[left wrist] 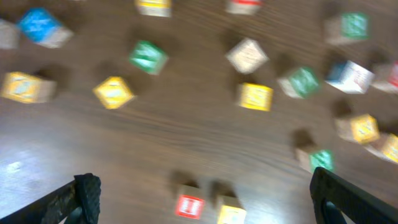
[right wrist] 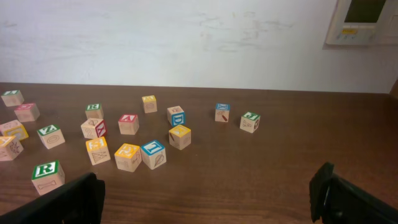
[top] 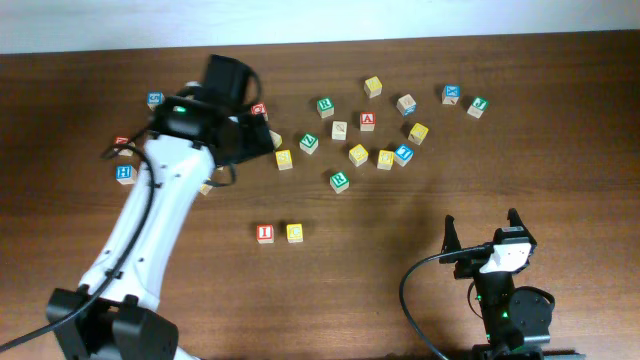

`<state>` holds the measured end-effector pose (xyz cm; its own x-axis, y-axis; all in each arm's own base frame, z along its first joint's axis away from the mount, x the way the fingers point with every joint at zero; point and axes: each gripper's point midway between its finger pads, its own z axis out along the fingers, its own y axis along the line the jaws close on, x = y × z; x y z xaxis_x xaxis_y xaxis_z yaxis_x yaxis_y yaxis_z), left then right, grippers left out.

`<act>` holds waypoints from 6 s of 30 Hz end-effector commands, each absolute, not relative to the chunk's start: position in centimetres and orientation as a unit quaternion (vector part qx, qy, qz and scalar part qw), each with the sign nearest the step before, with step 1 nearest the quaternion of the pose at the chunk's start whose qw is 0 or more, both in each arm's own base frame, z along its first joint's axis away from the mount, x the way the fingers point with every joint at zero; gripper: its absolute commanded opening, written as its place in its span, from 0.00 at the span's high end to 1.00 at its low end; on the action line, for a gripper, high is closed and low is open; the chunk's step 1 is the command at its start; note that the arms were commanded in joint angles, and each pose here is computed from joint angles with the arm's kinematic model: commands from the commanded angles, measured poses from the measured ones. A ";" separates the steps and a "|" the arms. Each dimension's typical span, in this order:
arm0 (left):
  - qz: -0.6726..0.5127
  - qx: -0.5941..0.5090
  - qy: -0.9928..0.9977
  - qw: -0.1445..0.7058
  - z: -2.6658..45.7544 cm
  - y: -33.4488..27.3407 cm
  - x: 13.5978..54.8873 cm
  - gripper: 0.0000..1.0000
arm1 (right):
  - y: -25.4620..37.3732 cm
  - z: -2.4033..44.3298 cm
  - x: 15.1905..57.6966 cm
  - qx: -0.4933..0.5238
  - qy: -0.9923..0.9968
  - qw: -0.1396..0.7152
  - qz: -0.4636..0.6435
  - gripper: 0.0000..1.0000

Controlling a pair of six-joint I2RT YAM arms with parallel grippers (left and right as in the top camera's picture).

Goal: Spell out ICRA

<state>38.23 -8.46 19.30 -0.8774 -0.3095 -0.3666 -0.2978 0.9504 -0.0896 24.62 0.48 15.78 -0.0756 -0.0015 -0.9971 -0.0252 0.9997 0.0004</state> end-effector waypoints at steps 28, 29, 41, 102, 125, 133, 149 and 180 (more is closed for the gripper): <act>-0.022 -0.004 0.991 0.132 8.7 -10.6 43.4 0.01 | 0.2 15.5 24.6 -0.005 0.735 0.678 0.003 0.02; -0.022 -0.004 0.991 0.134 8.8 -10.6 43.5 0.01 | 0.2 15.5 24.6 -0.005 0.735 0.678 0.003 0.02; -0.082 -0.013 0.982 0.170 15.8 -11.8 43.3 0.01 | 0.2 15.5 24.6 -0.005 0.735 0.678 0.003 0.02; -0.134 -0.143 0.968 0.159 17.7 -4.0 42.8 0.01 | 0.2 15.5 24.6 -0.005 0.735 0.678 0.003 0.02; -0.029 -0.012 0.997 0.074 11.0 -11.7 40.3 0.01 | 0.2 15.5 24.6 -0.005 0.735 0.678 0.003 0.02; -0.006 -0.176 0.983 0.048 10.8 0.0 40.5 0.01 | 0.2 15.5 24.6 -0.005 0.735 0.678 0.003 0.02; 0.017 -0.230 0.973 0.032 10.7 5.0 39.2 0.01 | 11.4 20.8 20.1 -0.128 0.651 0.643 0.383 0.02; 0.017 -0.230 0.973 0.032 10.7 5.0 39.2 0.01 | 19.4 23.4 38.0 -0.256 0.933 0.229 0.105 0.02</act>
